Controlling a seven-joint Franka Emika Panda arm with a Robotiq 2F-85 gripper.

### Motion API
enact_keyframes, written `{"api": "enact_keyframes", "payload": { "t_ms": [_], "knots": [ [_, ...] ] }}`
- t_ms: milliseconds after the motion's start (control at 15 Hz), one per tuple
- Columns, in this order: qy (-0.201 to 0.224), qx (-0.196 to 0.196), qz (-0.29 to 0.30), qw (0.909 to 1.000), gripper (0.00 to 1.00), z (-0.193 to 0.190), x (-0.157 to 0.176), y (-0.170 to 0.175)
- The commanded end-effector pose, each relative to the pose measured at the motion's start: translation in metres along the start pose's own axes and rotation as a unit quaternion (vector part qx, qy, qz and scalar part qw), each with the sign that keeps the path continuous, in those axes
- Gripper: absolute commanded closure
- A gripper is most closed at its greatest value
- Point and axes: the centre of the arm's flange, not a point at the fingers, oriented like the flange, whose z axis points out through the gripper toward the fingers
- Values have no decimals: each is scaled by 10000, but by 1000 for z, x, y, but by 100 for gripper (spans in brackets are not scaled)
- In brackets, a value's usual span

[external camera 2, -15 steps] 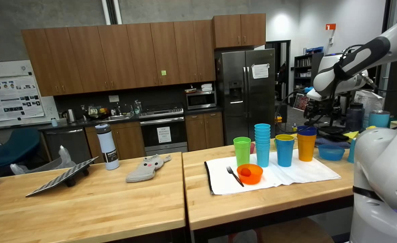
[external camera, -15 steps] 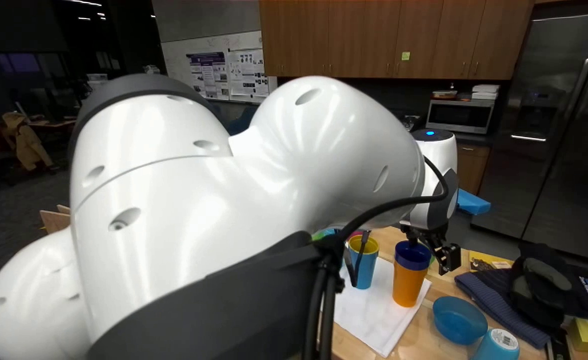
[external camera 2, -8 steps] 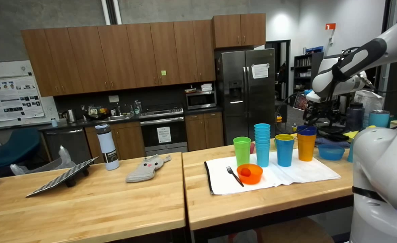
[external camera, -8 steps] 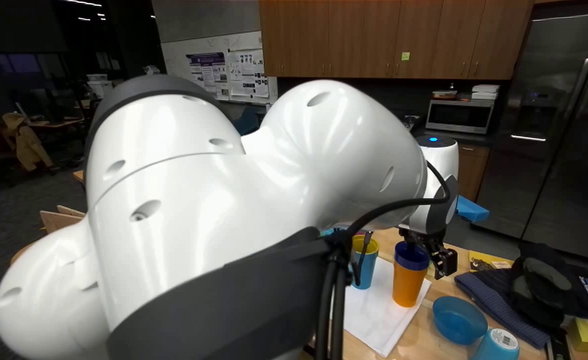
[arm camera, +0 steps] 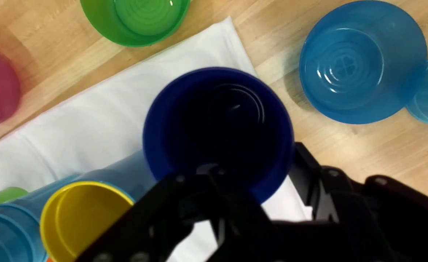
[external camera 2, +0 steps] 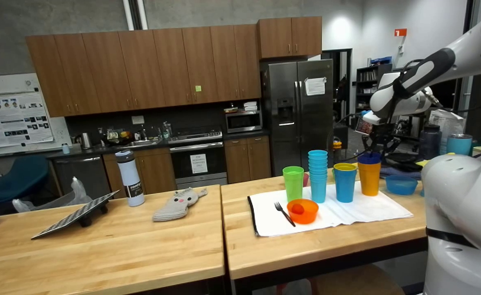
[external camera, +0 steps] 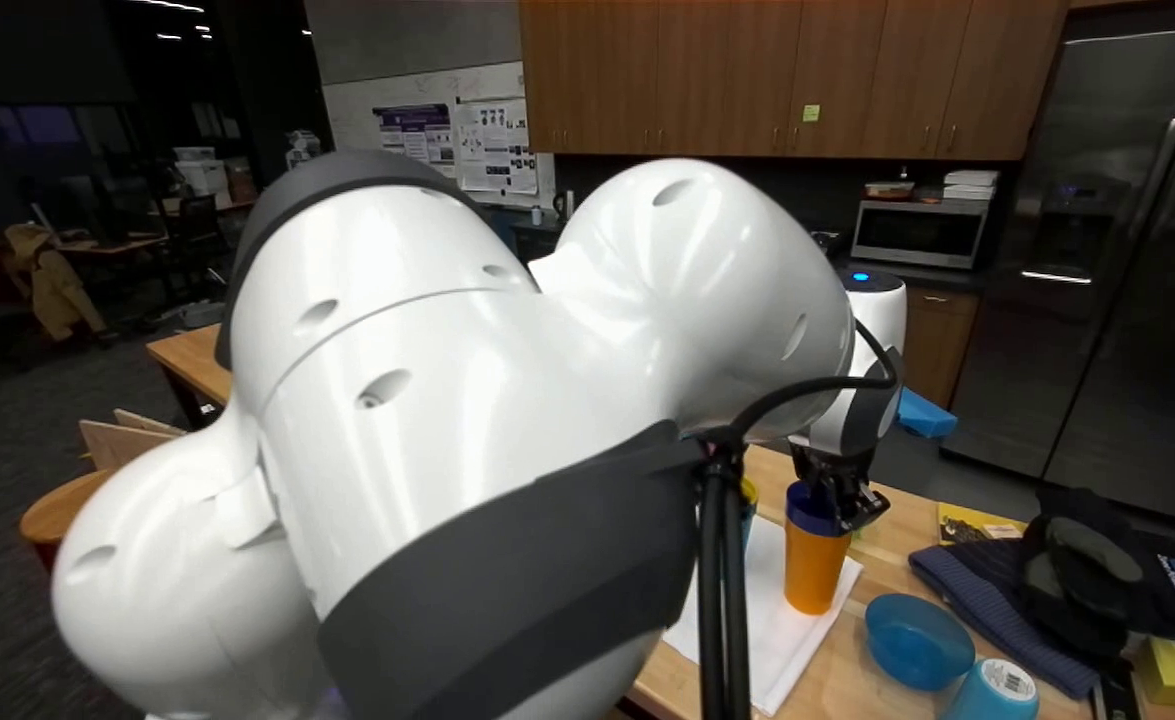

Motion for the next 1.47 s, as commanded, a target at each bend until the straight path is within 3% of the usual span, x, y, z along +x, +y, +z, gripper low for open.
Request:
{"api": "enact_keyframes", "payload": {
  "t_ms": [0, 133, 867, 1400],
  "knots": [
    [28, 59, 101, 9999, 87, 1, -15, 2],
    [22, 76, 142, 9999, 100, 4, -10, 4],
    [-48, 105, 189, 9998, 99, -5, -15, -2],
    [-196, -11, 131, 9997, 99, -50, -20, 10]
  ]
}}
